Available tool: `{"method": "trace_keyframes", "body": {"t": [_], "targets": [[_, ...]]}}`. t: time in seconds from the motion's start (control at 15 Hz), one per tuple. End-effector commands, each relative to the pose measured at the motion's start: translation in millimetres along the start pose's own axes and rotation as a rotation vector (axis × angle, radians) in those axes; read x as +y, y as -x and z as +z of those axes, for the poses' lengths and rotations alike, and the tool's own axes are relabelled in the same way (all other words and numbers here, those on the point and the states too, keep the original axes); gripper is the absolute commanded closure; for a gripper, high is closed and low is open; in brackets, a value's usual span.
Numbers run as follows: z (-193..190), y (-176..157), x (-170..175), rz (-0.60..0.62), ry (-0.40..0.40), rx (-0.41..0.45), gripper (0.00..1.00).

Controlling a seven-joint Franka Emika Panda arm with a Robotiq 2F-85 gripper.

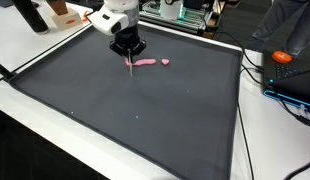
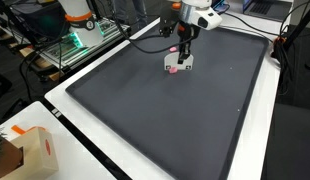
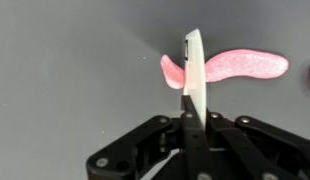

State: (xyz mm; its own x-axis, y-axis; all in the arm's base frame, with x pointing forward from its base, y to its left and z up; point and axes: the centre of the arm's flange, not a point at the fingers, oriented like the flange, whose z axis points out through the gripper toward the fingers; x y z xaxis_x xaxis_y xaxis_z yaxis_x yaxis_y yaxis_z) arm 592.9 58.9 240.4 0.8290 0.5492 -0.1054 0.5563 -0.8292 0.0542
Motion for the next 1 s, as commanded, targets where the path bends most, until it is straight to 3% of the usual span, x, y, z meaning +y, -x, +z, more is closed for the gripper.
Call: {"method": "trace_keyframes", "body": {"t": [0.0,0.53,0.93], "targets": [[-8,7,20,0.051,0.054,-0.001,0.99],[-37,11,16,0.059,0.041,0.015,0.99],[-83,16,-3,0.076,0.054,-0.002,0.99]]}}
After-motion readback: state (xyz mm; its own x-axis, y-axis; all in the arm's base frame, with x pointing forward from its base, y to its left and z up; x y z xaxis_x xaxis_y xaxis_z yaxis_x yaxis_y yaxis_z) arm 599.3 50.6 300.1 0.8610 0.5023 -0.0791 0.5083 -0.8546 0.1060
